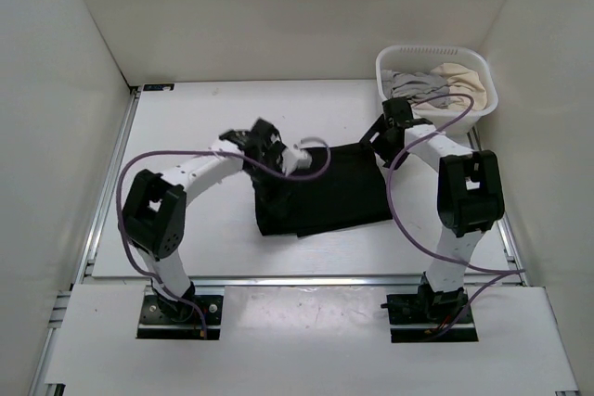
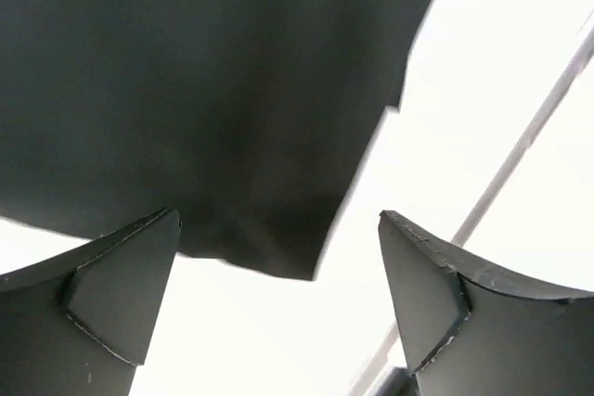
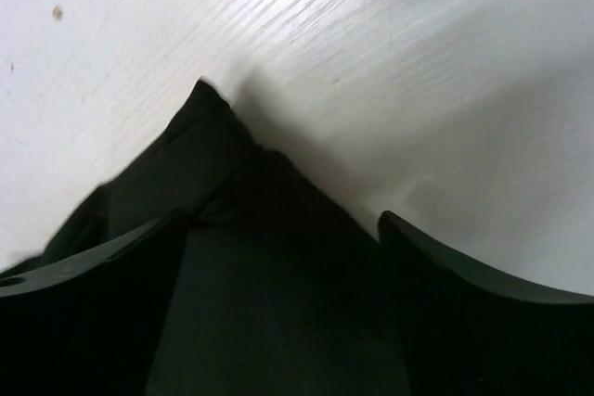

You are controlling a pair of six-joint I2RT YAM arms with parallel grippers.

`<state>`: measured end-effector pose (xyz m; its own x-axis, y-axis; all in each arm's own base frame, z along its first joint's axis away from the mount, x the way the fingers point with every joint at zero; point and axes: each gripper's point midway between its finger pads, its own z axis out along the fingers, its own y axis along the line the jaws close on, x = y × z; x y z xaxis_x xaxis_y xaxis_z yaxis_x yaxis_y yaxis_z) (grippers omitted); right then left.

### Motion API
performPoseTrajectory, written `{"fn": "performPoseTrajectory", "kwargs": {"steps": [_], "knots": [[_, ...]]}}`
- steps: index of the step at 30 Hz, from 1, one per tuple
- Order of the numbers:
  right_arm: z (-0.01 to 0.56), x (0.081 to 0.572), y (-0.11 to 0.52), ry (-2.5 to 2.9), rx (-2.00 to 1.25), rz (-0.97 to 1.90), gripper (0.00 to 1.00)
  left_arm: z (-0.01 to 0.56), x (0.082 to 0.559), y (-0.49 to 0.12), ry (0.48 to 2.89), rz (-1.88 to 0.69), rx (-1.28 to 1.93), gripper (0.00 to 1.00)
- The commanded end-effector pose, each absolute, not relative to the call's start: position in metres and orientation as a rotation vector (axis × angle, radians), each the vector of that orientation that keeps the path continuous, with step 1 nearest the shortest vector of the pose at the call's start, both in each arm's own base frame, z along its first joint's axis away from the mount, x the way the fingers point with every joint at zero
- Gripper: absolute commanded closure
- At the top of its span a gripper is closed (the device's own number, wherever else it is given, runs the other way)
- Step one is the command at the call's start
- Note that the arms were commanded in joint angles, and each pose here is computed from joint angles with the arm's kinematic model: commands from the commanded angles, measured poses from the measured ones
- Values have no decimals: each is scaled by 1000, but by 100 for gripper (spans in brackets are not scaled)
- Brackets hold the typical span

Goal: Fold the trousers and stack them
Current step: Fold the trousers

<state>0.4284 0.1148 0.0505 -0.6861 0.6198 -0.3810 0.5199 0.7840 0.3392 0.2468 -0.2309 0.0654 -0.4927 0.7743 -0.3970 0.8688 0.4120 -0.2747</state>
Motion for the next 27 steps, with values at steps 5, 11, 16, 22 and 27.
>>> {"fn": "performPoseTrajectory", "kwargs": {"steps": [5,11,16,22,27], "knots": [[113,390,126,2535,459,339,8,166,402,-222,2279,-667,1010,0],[77,327,125,2691,356,454,8,97,458,-217,2424,-588,899,0],[43,291,121,2743,378,562,9,65,462,-220,2471,-608,891,3],[26,268,128,2764,372,666,30,50,448,-207,2522,-593,887,68],[18,249,146,2770,416,875,71,52,445,-186,2560,-565,812,86]]}}
